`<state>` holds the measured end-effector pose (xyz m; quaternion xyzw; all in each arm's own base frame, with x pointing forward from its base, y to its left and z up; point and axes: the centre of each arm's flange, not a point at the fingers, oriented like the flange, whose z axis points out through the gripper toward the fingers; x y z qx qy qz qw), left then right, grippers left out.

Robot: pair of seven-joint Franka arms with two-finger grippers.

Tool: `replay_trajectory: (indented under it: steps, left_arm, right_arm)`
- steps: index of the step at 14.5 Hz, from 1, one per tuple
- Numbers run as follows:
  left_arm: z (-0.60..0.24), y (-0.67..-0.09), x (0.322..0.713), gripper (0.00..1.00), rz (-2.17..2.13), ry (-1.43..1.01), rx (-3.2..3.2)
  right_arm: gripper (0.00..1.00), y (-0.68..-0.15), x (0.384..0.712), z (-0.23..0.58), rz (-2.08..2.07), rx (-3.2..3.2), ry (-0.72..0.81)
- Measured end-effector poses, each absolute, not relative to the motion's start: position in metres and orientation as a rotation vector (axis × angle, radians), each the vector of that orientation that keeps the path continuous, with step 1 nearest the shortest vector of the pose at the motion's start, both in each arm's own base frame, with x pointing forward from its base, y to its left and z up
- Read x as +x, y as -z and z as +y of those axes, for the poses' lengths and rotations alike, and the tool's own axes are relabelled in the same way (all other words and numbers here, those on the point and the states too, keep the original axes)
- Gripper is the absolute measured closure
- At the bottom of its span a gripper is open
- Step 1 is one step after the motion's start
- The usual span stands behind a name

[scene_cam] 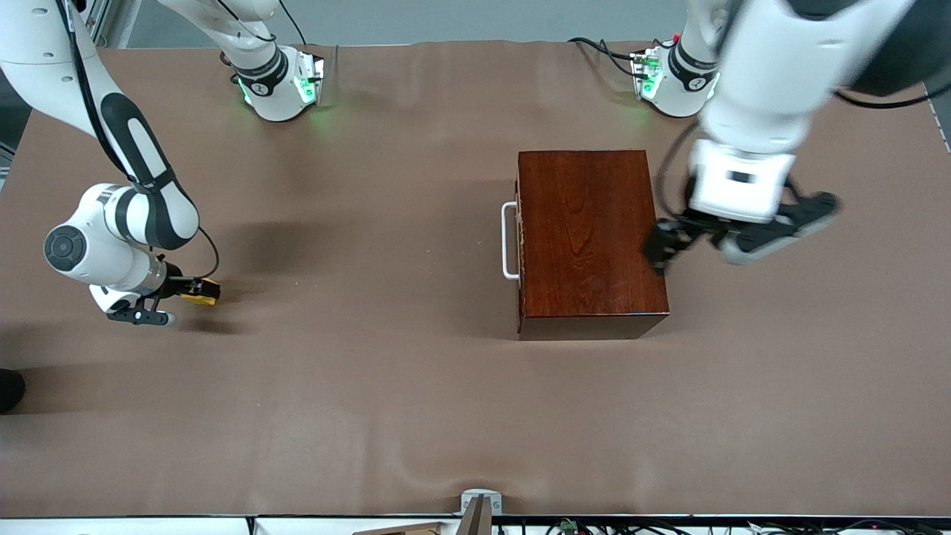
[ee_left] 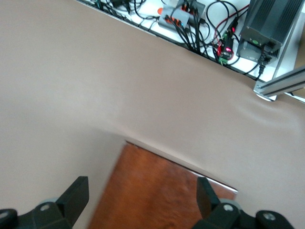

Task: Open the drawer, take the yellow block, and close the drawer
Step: 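Lower the cube onto the table with the right gripper and open it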

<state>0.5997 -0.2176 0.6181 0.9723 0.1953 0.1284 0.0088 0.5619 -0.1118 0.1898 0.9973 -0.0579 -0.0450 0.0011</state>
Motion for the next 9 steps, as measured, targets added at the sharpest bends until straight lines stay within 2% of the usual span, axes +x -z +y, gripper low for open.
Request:
replay_trajectory:
  steps: [3,6,9]
  left_arm:
    - [-0.166,-0.628,0.607,0.00,0.492,-0.365,3.056]
    - [-0.139,-0.633,0.598,0.00,0.351,-0.264,3.124]
    - [-0.110,-0.639,0.586,0.00,0.206,-0.163,3.162]
  right_arm:
    - [0.00,-0.202,0.567,-0.113,-0.182,3.132,0.187]
    - [0.00,-0.240,0.583,-0.115,-0.181,3.131,0.239]
    - [0.00,-0.286,0.596,-0.117,-0.179,3.130,0.177]
